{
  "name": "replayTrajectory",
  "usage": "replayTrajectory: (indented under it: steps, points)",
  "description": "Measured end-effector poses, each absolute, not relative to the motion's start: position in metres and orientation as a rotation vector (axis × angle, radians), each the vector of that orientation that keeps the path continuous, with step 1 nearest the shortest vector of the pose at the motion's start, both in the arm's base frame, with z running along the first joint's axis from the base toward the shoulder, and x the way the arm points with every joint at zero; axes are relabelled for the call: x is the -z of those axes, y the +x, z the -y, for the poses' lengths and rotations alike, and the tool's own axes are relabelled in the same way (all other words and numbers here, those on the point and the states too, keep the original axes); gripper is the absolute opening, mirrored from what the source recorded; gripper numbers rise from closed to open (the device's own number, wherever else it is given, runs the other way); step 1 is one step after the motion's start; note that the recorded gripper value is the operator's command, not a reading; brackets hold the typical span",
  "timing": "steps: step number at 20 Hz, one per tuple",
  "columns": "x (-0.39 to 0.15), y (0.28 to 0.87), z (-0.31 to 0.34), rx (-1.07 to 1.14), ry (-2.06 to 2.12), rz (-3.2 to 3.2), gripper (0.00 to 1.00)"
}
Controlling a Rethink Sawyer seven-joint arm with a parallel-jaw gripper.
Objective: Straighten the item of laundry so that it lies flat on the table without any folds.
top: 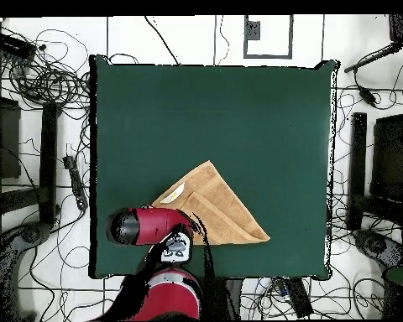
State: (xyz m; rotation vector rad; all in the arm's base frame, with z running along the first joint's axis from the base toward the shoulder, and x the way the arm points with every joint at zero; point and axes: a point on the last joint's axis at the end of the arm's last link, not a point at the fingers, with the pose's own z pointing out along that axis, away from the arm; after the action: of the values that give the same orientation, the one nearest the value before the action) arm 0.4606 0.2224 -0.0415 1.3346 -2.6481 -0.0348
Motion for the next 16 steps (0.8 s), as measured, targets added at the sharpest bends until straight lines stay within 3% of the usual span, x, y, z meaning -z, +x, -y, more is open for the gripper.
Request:
replayTrajectory:
  steps: [16]
  points:
    - [0.045,0.472,-0.233,-0.038,1.086,2.674,0.0]
